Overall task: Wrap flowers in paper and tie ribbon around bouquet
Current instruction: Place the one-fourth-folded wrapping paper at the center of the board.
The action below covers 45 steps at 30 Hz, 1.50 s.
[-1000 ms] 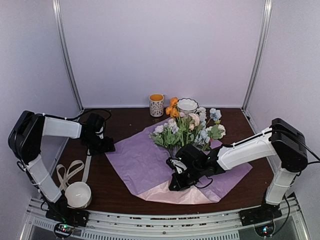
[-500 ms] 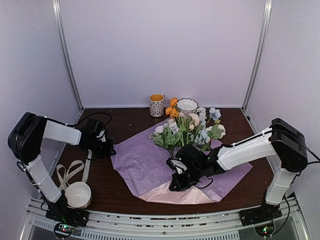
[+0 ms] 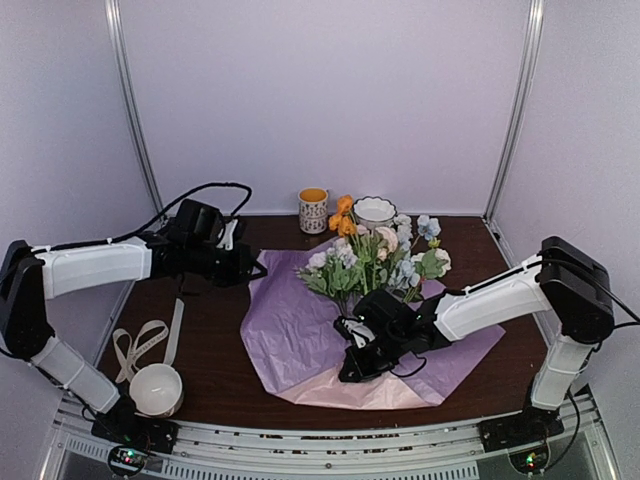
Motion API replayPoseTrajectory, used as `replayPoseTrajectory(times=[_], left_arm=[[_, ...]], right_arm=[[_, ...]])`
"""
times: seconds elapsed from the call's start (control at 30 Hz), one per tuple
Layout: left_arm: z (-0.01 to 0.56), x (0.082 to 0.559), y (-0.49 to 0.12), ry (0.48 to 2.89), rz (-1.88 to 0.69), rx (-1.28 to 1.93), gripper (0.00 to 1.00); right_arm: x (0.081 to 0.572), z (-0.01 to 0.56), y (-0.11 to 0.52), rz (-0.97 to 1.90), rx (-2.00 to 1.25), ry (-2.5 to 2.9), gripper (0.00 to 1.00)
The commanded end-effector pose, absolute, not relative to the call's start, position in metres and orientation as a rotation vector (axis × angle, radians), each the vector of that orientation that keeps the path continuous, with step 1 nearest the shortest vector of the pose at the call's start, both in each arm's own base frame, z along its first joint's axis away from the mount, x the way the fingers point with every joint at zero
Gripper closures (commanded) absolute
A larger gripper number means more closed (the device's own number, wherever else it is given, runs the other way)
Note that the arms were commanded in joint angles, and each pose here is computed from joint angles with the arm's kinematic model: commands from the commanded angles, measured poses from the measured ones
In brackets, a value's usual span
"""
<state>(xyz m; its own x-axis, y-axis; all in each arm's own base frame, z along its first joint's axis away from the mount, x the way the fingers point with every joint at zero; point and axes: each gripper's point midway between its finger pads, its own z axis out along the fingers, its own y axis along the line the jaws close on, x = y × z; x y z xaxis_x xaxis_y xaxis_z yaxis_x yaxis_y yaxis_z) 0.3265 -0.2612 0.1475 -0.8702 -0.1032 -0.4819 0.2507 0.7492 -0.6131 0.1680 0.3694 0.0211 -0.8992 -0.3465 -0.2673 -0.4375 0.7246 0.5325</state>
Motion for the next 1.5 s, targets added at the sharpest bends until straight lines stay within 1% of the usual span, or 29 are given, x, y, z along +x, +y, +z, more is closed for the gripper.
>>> replayPoseTrajectory(times=[0.0,0.3,0.47,0.6,0.73,1.0,1.13,1.3,1.47], left_arm=[[0.210,0.320,-0.313,2.306,-1.143,0.302,1.00],[0.274,0.328,-0.413,2.105,-1.374,0.546,1.00],[0.281,0.344,-0.461,2.047,-1.445,0.607,1.00],[0.258,0.351,-0.492,2.068,-1.480,0.648,1.00],[0.233,0.364,-0.504,2.105,-1.460,0.627,1.00],[0.207,0.391,-0.511,2.117,-1.316,0.670,1.00],[0.178,0.402,-0.515,2.172,-1.270,0.649,1.00],[0.140,0.408,-0.516,2.241,-1.214,0.612,1.00],[0.112,0.414,-0.517,2.276,-1.147,0.593,1.00]], right_arm=[[0.165,0.002,0.353,0.846,-0.615,2.829,0.99],[0.164,0.002,0.349,0.864,-0.625,2.785,1.00],[0.165,0.009,0.351,0.933,-0.588,2.753,1.00],[0.176,0.029,0.358,1.096,-0.499,2.658,0.99],[0.185,0.045,0.356,1.218,-0.406,2.568,0.99],[0.187,0.058,0.336,1.152,-0.403,2.491,0.97],[0.187,0.055,0.326,1.126,-0.389,2.497,0.96],[0.186,0.058,0.321,1.178,-0.340,2.463,0.96],[0.184,0.060,0.317,1.166,-0.354,2.464,0.96]])
